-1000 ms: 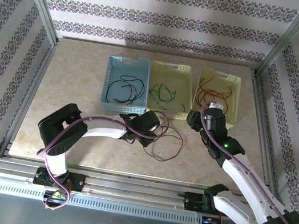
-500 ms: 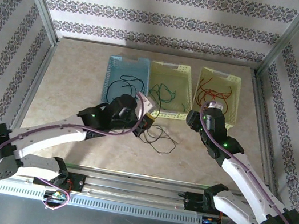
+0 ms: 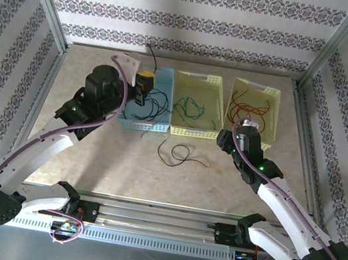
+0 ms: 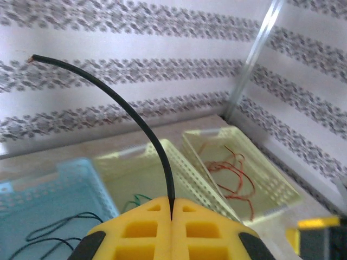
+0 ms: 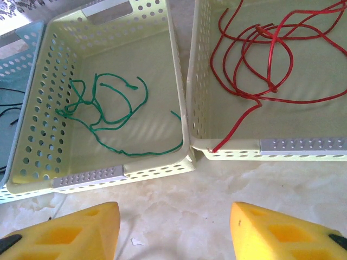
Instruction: Untangle the cables
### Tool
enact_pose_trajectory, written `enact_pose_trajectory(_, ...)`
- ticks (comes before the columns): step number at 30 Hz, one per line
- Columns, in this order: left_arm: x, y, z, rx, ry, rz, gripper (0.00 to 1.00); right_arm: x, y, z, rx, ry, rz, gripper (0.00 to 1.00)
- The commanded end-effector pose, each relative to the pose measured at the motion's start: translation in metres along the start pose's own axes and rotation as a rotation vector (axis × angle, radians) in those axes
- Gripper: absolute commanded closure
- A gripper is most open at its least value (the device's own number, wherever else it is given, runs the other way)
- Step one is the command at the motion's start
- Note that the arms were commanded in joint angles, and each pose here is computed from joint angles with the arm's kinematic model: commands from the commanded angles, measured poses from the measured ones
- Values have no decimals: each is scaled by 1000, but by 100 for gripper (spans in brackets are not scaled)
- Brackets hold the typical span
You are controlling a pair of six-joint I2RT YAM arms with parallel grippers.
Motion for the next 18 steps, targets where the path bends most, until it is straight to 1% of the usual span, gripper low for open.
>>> enact_pose_trajectory(1,24,-5,31,-108,36,50,100,-3,-2,-2,-6,-11,3,44)
enact_pose_trajectory(4,49,-24,29,-108,39,103,100,-3,-3,-2,-5,-11,3,44)
enact_pose_trajectory(7,79,-57,2,-26,90,155,100,-2,-3,-3,2,-9,7,44)
enact_pose_trajectory(10,100,-91,-46,88,144,198,100,0,-2,-3,6,-3,18,44)
enact_pose_trajectory(12,106,-110,-89,194,159,230,100,0,0,-2,5,2,22,44)
enact_pose_trajectory(15,111,-126,-154,342,237,282,100,0,2,-4,11,14,26,44)
enact_pose_trajectory(18,104,-136,-200,447,330,264,100,-2,2,-7,22,22,25,44)
Point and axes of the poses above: each hand's point on the last joint's axis, 136 mm out from that joint toward the fingers, its own y axis back along the fingers, its own x axis along the line the jaws close on, z = x × y, the point moved 3 cm from there along y, back along the fingers, and after that the axes turned 15 degrees about -y, right-handed, at the moved point
